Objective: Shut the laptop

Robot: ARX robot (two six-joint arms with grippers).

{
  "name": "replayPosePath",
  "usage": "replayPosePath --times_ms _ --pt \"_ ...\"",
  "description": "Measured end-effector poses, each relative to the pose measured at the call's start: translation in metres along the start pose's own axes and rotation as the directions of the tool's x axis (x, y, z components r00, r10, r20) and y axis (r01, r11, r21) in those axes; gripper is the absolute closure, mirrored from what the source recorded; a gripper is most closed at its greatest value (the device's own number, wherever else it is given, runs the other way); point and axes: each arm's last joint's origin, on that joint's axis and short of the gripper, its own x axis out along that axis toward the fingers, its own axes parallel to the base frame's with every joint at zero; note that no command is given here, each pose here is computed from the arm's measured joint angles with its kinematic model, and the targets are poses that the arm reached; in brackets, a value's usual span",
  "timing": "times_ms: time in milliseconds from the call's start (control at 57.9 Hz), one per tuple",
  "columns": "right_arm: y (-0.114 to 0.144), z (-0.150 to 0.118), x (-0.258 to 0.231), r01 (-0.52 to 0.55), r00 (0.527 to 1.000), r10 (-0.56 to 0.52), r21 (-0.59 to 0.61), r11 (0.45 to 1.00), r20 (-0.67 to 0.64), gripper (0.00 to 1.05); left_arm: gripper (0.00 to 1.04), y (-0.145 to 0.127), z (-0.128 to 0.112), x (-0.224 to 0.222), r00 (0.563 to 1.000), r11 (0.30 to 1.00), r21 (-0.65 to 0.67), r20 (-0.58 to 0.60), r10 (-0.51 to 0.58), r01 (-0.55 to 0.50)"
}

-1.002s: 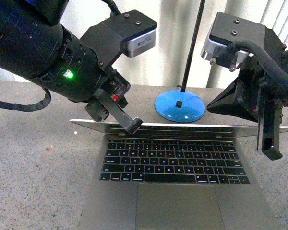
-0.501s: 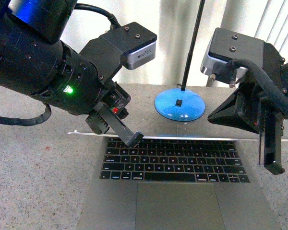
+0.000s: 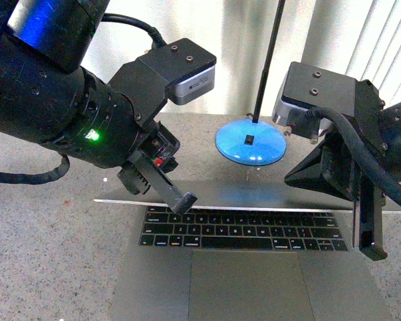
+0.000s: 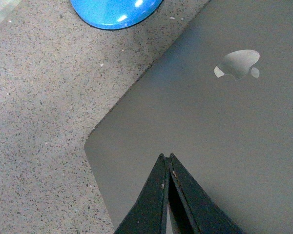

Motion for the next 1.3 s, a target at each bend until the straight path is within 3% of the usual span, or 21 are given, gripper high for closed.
replayPosePath --times_ms 1295 --pt "0.015 -0.011 0.02 -0.047 0.999 0.047 0.003 0.999 -0.024 1.02 1.01 -0.013 -0.028 0.014 0.999 0.999 -0.035 -0.038 -0.034 0.032"
